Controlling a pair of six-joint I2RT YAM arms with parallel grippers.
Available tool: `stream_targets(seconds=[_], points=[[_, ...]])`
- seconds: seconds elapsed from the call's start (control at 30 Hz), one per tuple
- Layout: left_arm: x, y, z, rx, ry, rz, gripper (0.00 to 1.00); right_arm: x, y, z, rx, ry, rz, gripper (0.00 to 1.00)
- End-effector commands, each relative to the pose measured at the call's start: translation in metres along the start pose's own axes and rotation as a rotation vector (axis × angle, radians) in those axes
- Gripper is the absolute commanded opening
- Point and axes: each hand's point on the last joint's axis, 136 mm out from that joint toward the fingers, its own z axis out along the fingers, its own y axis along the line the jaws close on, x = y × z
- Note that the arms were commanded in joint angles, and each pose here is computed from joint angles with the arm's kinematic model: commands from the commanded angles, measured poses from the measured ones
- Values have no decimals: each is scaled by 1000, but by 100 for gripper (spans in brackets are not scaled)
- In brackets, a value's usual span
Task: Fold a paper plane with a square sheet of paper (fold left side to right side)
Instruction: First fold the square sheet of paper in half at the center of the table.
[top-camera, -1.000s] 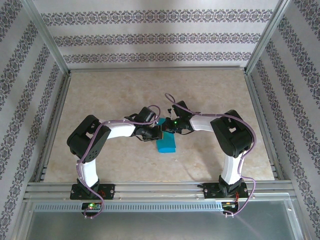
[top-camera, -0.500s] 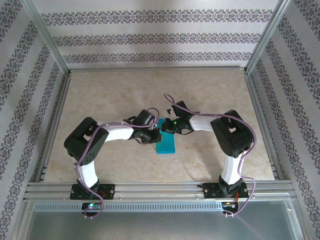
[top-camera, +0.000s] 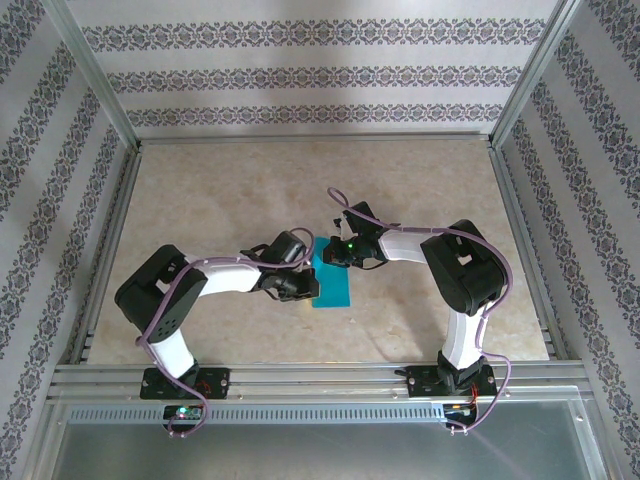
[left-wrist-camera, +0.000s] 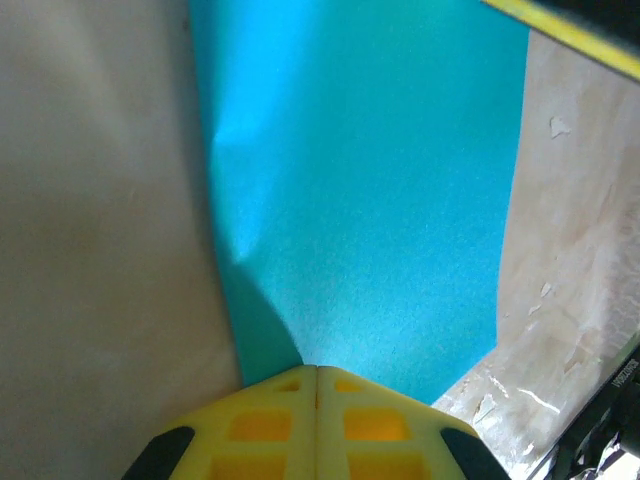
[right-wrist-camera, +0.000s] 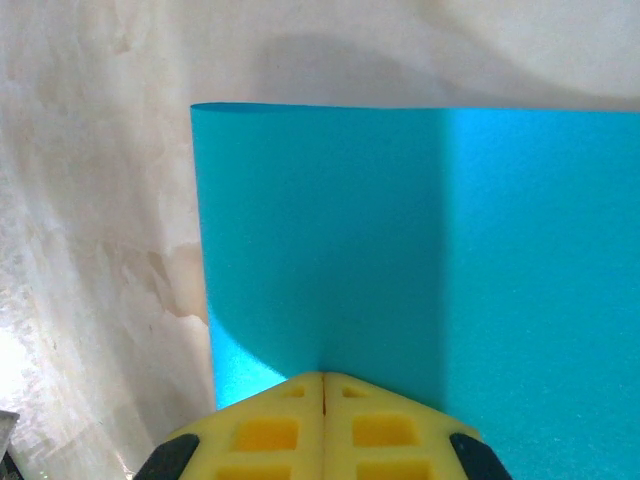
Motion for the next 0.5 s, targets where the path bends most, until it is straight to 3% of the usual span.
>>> stream_targets(seconds=[0.0,0.47], points=[[43,19,-2,-70,132,-55,7,16,-35,11,128,48,37,0],[59,19,-10,-108,156,-30,7,16,-33,10,120,50,37,0]])
